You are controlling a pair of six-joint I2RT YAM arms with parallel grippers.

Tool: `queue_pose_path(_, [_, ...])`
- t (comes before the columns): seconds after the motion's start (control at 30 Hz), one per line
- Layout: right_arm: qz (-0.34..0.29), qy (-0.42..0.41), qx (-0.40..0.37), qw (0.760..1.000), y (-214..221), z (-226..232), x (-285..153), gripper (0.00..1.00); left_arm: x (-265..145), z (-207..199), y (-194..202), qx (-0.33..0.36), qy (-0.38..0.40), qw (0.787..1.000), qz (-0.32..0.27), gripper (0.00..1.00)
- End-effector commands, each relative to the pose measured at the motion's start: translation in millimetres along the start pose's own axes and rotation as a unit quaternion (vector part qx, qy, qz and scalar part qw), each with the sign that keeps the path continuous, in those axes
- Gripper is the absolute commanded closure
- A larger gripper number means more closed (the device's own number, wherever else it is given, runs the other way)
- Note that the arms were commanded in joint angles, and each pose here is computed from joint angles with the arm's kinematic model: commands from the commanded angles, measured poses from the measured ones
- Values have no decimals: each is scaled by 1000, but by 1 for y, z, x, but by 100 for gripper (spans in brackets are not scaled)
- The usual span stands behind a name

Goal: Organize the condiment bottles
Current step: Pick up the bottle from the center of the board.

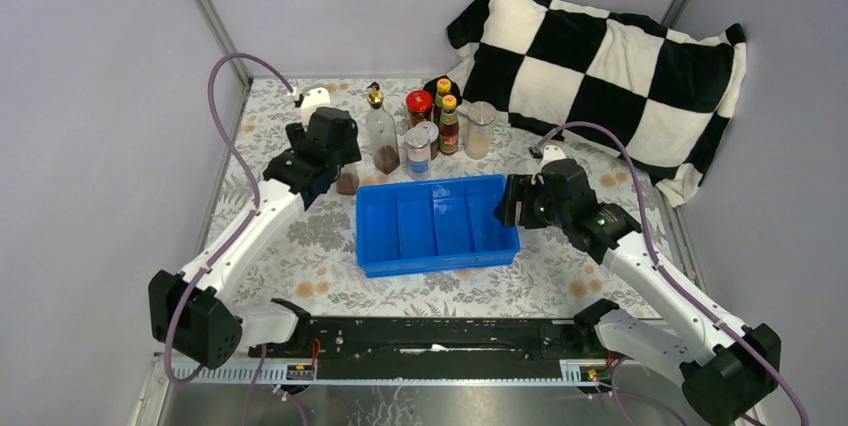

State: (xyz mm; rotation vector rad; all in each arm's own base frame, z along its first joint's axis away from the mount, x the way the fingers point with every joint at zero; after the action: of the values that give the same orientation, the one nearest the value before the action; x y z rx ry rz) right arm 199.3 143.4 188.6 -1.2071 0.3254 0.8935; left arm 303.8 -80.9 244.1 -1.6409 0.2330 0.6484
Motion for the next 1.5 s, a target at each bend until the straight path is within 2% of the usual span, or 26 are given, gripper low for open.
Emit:
queue_pose_path(0.0, [5, -18, -11, 1000, 4, 4, 5, 26, 20, -8, -12, -6, 25, 999, -25, 22])
queue_pose_path(0.43, [24, -22, -14, 999, 15, 0, 14, 25, 53, -8, 12, 12, -4, 1000, -12, 24])
queue_pose_path(0.9, [39, -24, -21, 999, 22, -1, 17, 25, 72, 1, 32, 9, -22, 998, -52, 24])
queue_pose_path(1.17, [46, -19, -26, 998, 25, -4, 15, 26, 86, -8, 39, 21, -2, 998, -60, 25])
queue_pose_path(1.27, [48, -18, -26, 998, 26, -5, 16, 26, 88, -9, 46, 20, 5, 998, -55, 31])
queue_pose_path(1.4, [50, -20, -25, 998, 29, -5, 16, 26, 89, -5, 55, 17, -1, 999, -49, 52])
queue_pose_path(1.47, [52, -22, -24, 998, 31, -5, 17, 26, 90, -3, 57, 17, -8, 999, -43, 58])
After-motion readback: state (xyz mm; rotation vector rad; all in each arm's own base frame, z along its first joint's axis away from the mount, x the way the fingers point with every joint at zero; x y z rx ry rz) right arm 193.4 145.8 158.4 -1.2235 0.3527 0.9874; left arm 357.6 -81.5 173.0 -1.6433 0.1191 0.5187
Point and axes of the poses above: each gripper's point midway between its finger pads, its own x axis out along the fingers, its own z axis along the line the jaws close on, y = z × x, the point moved 5 cm from there along -x, back along the fingers
